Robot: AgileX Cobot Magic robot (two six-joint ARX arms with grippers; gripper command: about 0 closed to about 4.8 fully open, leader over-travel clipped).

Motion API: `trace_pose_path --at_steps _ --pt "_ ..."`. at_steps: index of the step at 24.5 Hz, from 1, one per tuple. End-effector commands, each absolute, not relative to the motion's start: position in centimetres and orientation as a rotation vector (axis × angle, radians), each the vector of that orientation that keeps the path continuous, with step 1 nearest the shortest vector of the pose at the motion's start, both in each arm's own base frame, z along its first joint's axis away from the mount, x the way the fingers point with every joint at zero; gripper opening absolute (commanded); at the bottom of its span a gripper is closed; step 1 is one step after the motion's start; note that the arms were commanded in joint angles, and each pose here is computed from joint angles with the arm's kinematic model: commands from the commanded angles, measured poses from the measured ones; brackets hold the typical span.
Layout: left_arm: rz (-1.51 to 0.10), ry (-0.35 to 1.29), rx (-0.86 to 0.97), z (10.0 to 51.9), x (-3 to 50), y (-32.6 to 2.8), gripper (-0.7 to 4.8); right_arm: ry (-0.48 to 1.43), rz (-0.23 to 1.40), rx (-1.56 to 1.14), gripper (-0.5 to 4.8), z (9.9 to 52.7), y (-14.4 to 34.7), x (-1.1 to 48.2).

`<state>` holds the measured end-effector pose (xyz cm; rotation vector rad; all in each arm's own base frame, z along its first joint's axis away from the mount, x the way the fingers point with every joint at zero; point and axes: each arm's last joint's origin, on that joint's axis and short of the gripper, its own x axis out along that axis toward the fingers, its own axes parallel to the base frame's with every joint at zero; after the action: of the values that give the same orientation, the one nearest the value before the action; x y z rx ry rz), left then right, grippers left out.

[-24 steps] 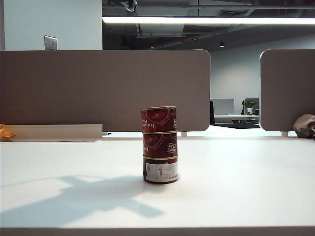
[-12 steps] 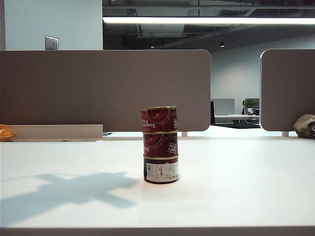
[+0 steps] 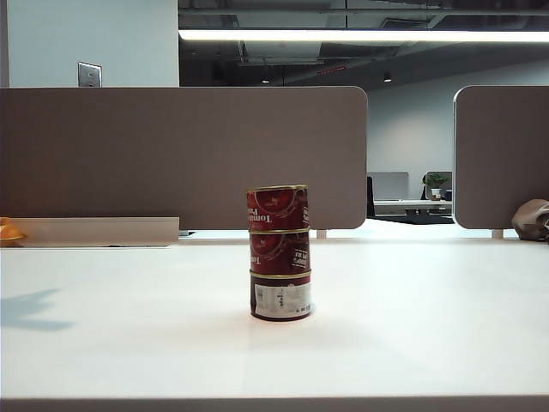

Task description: Pick up the cans one by one and stack them together.

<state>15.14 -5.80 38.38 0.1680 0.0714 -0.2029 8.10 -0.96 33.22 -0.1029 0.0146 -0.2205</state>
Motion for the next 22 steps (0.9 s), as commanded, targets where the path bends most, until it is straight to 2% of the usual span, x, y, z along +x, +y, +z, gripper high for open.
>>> trace_pose_path --at_steps 1,15,22 --pt "-0.142 0.030 0.153 39.0 14.5 -4.6 -0.05 -0.010 -0.215 -0.103 0.00 33.5 -0.9 8.0" --pt "-0.115 0.002 0.145 39.4 13.7 -3.8 -0.05 -0.008 -0.216 -0.103 0.00 33.5 -0.9 8.0" --pt "-0.108 0.031 0.152 38.3 13.5 -3.7 -0.05 0.012 -0.213 -0.104 0.00 31.0 -0.9 7.6"
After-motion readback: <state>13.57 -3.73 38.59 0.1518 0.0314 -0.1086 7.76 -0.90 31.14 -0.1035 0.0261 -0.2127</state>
